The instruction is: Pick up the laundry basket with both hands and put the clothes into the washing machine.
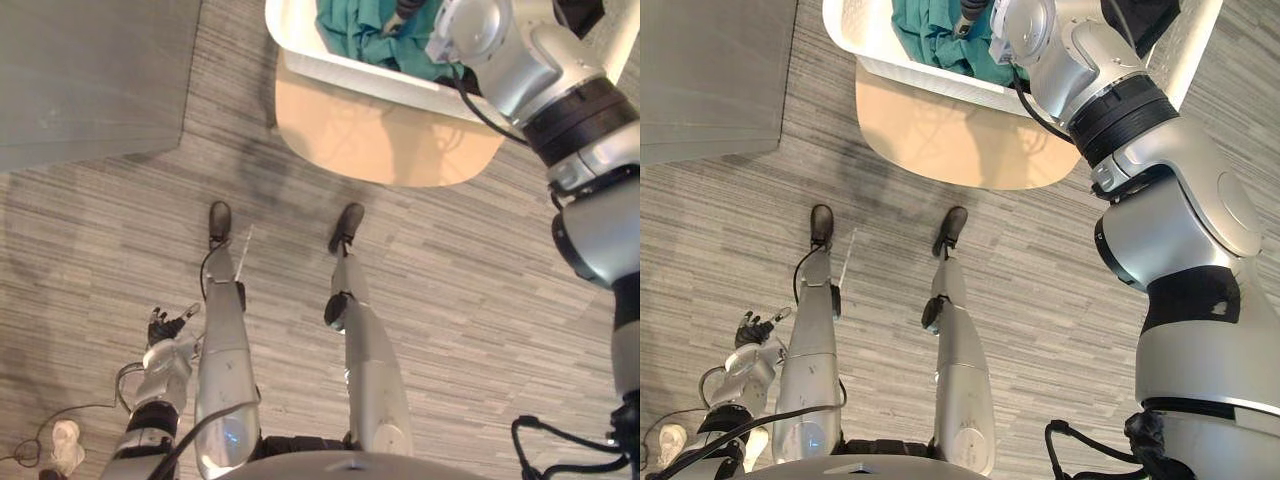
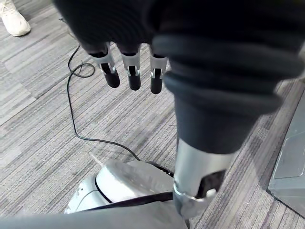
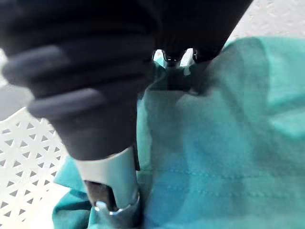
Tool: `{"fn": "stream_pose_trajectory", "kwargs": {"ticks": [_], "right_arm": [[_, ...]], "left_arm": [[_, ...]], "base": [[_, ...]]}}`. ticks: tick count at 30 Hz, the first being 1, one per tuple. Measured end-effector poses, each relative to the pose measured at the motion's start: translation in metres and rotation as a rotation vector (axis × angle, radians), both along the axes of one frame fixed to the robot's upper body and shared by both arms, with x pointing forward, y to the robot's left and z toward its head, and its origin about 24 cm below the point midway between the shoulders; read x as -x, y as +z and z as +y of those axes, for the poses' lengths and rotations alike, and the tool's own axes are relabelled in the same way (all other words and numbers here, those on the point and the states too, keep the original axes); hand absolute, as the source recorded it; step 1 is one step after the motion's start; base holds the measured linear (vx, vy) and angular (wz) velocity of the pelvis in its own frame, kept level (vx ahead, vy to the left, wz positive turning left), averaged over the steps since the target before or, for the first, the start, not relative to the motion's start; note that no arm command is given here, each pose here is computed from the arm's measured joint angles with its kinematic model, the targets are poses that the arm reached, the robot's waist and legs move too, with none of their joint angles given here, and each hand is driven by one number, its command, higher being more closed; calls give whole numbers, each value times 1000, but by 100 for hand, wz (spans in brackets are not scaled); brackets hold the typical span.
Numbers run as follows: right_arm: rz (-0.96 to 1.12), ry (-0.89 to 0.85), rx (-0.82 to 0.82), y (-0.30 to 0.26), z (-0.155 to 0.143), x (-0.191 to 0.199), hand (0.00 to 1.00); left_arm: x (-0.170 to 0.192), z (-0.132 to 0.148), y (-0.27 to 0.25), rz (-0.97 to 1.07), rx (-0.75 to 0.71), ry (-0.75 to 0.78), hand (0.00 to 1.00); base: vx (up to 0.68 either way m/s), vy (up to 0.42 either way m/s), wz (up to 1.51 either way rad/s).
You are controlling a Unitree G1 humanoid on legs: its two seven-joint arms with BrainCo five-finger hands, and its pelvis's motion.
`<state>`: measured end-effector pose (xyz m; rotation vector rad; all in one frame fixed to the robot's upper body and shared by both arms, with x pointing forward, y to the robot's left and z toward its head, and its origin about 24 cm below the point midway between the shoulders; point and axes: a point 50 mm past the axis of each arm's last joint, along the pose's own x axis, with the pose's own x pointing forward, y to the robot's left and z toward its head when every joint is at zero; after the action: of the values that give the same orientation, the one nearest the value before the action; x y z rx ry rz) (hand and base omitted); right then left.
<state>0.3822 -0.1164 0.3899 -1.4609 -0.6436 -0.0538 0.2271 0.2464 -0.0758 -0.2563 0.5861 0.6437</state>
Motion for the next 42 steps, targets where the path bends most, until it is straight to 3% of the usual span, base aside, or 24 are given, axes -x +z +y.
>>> {"fn": "stream_pose_trajectory", "kwargs": {"ticks": [8,9,33,37,39,42], "right_arm": [[13,-17,-13,-5,-5,-3,0],[14,-17,-14,-7,-6,-4,100],[-14,-2,-48,-9,-9,-1,100],[22,58,-316,-7,-28,-3,100],[28,112,-631,2,-54,-3,100],[6,204,-964,1,-82,-1,100]], "left_arm": [[0,-2,0,-1,5,2,0],[0,-2,0,-1,5,2,0],[-1,-8,-2,-4,24,-3,0],[-2,-11,-2,-7,30,-9,0],[-5,-18,-1,-14,37,-29,0],[-7,-26,-3,-16,69,-32,0]], "base": [[-34,-17,0],[-35,-15,0],[-30,-11,0],[-42,-11,1],[-41,-6,3],[-45,-6,-2]]}}
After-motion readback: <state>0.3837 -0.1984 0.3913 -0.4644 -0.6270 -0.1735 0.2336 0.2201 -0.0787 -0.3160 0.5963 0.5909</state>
